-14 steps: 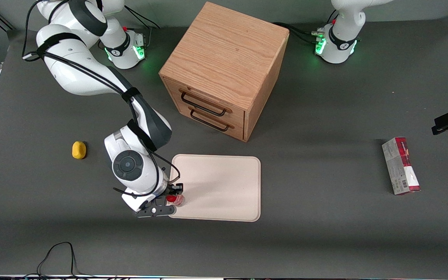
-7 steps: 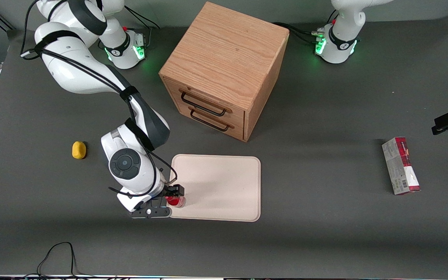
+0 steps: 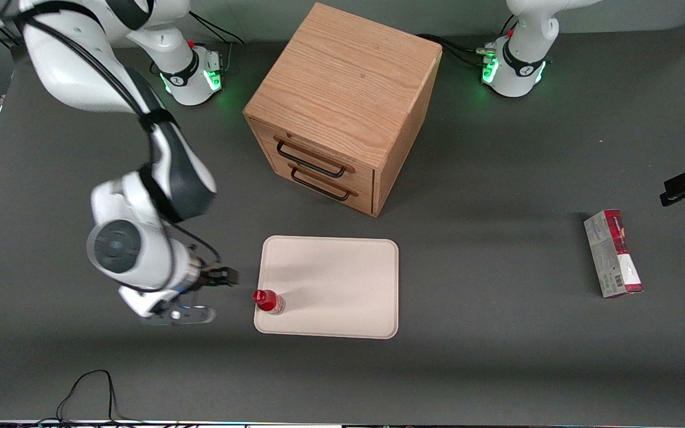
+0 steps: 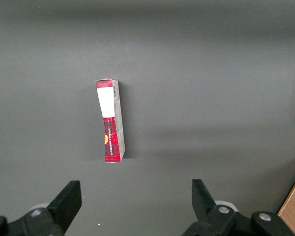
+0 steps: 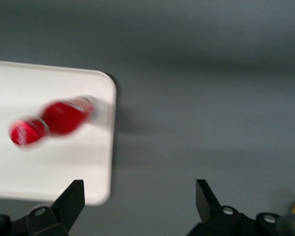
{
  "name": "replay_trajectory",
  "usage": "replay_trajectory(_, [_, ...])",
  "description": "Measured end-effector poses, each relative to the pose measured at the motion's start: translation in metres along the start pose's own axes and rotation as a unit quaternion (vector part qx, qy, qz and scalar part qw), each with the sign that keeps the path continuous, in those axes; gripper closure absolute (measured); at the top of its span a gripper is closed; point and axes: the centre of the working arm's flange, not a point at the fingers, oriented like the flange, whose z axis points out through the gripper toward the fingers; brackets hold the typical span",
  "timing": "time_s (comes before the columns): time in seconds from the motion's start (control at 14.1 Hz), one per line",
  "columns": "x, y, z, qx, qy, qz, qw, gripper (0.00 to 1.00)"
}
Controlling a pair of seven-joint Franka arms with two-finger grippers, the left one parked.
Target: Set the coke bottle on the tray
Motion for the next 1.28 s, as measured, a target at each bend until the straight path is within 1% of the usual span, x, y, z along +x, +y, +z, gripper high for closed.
replay_trajectory(0.14, [-0.036,0.041,-0.042,-0.015,-0.009,0.007,0.9998,0.0])
replay_trajectory(0.21, [-0.059,0.056,-0.063,-0.019,-0.015,0.011,0.9996,0.0])
replay_trajectory(0.28, [-0.081,0.068,-0.084,-0.018,-0.02,0.015,0.9995,0.0])
replay_trajectory(0.35, [-0.101,0.079,-0.104,-0.011,-0.023,0.02,0.9995,0.0])
replay_trajectory(0.5, [-0.134,0.094,-0.138,0.006,-0.018,0.031,0.9993,0.0])
replay_trajectory(0.57, [-0.148,0.1,-0.149,0.011,-0.014,0.035,0.9992,0.0])
replay_trajectory(0.71, [-0.175,0.108,-0.157,0.015,-0.011,0.039,0.9991,0.0])
replay_trajectory(0.85, [-0.187,0.118,-0.159,0.02,-0.006,0.047,0.9987,0.0])
replay_trajectory(0.99, [-0.187,0.122,-0.155,0.023,0.005,0.052,0.9984,0.0])
replay_trajectory(1.28, [-0.188,0.123,-0.154,0.024,0.009,0.053,0.9983,0.0])
